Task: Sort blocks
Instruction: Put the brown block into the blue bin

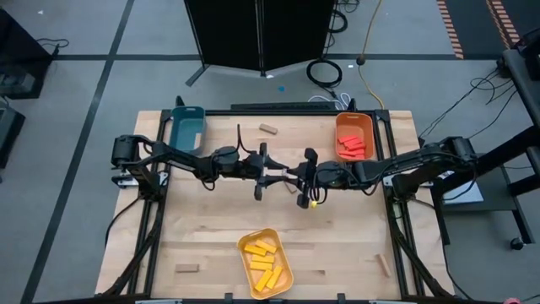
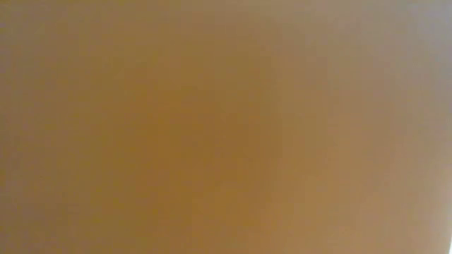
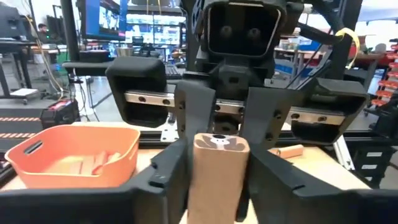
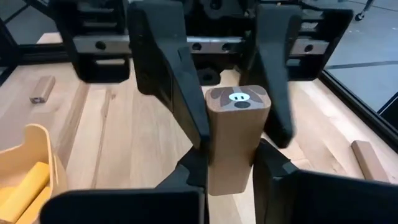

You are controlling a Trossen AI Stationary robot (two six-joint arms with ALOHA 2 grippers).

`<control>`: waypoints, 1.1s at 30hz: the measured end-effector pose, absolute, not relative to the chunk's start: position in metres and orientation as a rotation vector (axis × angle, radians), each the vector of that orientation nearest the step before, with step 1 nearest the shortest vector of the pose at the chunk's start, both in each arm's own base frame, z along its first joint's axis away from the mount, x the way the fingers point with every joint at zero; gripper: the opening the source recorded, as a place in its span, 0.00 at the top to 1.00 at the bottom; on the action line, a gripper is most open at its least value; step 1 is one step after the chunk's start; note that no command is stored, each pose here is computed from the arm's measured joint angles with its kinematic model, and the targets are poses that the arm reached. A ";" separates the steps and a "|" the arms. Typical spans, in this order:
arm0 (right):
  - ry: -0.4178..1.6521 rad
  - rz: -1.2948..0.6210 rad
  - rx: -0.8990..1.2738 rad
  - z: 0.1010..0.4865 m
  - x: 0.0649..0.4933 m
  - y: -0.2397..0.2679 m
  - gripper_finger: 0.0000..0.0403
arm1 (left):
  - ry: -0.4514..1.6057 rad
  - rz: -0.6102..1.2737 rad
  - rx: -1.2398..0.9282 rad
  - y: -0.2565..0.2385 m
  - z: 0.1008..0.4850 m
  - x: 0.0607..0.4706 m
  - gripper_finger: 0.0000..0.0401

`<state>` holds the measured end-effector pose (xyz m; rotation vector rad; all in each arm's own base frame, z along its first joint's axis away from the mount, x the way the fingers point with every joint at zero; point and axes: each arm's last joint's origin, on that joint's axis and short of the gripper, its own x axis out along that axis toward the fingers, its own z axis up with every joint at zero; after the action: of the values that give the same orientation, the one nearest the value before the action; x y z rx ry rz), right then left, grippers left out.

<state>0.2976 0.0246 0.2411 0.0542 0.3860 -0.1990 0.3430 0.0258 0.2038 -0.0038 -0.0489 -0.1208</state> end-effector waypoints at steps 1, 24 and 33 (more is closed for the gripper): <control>0.382 -0.199 0.056 0.242 0.298 0.025 0.94 | -0.049 -0.116 -0.003 0.026 0.204 0.343 0.67; 0.467 -0.324 -0.088 0.251 0.278 0.015 0.49 | 0.469 0.659 -0.143 0.099 0.271 0.240 0.78; 0.523 -0.315 -0.127 0.241 0.281 0.016 0.49 | 0.715 1.104 -0.437 0.151 0.269 0.159 0.78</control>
<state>0.2813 0.0155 0.2412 -0.1267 0.5232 -0.3151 0.1593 0.1507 0.2688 -0.4366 0.7145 1.1044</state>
